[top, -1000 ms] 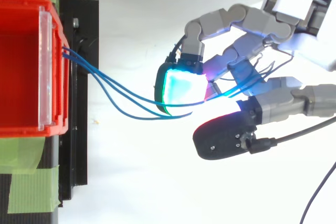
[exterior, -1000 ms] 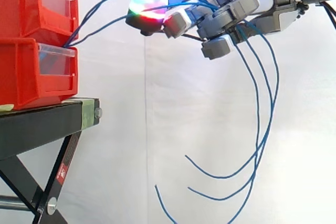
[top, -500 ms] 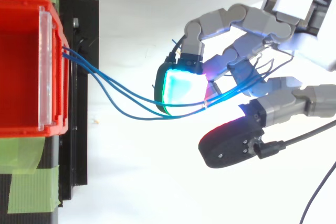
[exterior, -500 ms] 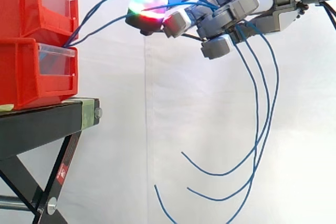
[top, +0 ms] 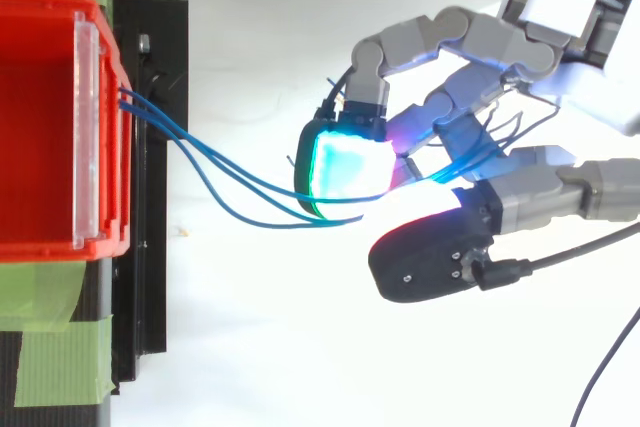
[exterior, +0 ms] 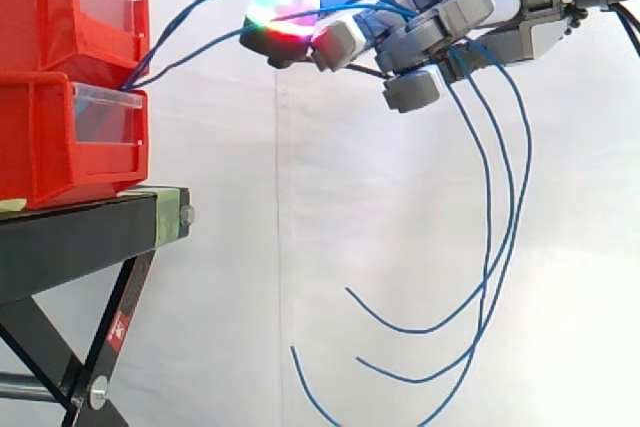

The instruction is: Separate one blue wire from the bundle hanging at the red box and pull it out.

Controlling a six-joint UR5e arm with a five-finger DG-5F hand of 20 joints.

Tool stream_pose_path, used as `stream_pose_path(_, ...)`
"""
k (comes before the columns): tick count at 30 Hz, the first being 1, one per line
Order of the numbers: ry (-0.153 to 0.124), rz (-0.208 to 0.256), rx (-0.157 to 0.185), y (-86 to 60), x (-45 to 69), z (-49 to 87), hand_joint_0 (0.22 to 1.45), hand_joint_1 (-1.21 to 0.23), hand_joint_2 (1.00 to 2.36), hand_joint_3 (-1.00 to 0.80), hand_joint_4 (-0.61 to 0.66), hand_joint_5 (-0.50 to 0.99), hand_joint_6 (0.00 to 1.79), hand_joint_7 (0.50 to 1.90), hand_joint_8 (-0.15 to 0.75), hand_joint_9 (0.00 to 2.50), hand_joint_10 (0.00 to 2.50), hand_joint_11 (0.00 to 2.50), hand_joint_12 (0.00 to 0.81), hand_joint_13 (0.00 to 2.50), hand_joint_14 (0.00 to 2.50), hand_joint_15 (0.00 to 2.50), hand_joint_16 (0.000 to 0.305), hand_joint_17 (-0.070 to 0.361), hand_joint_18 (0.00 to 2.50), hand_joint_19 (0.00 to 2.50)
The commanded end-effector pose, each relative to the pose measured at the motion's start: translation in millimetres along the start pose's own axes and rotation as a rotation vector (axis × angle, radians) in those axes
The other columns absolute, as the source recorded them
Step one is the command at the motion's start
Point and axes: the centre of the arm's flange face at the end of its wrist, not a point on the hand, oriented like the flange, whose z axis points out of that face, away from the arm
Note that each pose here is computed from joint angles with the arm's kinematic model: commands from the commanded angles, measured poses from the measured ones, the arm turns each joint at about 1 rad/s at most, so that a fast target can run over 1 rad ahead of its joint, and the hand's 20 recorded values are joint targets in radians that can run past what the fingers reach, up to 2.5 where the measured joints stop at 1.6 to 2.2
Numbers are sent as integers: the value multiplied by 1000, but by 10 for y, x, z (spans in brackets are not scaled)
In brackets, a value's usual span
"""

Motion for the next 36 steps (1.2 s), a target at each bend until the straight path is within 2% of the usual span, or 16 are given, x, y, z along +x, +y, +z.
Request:
stream_pose_path(1, 1, 0, 0, -1, 1, 1, 630, -678, 1014, -341, 254, -205, 776, 1122, 346, 967, 9, 1567, 350, 1028, 2283, 1010, 46, 104, 1028, 1497)
stream_pose_path(11, 1, 0, 0, -1, 1, 1, 638, -678, 1023, -231, 249, -203, 782, 1118, 345, 973, 11, 1575, 351, 1036, 2260, 1044, 46, 104, 1023, 1486)
stream_pose_path(13, 1, 0, 0, -1, 1, 1, 656, -727, 1023, -227, 242, -203, 779, 1133, 344, 947, 10, 1566, 353, 1024, 2245, 1058, 47, 105, 1021, 1486)
stream_pose_path(15, 1, 0, 0, -1, 1, 1, 679, -812, 1022, -242, 214, -203, 760, 1162, 346, 906, 11, 1516, 356, 1001, 2194, 1067, 47, 105, 962, 1458)
stream_pose_path(18, 1, 1, -1, 6, -3, -2, 705, -876, 1020, -275, 206, -207, 755, 1169, 334, 876, 13, 1496, 352, 1001, 2092, 1116, 47, 107, 935, 1435)
stream_pose_path(22, 1, -1, 1, -2, 0, 0, 740, -928, 1017, -324, 176, -213, 758, 1147, 331, 847, 13, 1484, 351, 993, 2092, 1103, 47, 105, 920, 1435)
stream_pose_path(26, 1, 1, 1, 3, -4, -5, 775, -930, 1013, -373, 121, -209, 751, 1147, 320, 861, 14, 1474, 337, 989, 2102, 1086, 46, 104, 901, 1426)
stream_pose_path(36, 2, 0, -1, 1, 9, -1, 776, -919, 1006, -443, 139, -214, 744, 1152, 319, 827, 15, 1462, 343, 998, 2017, 1141, 46, 104, 875, 1416)
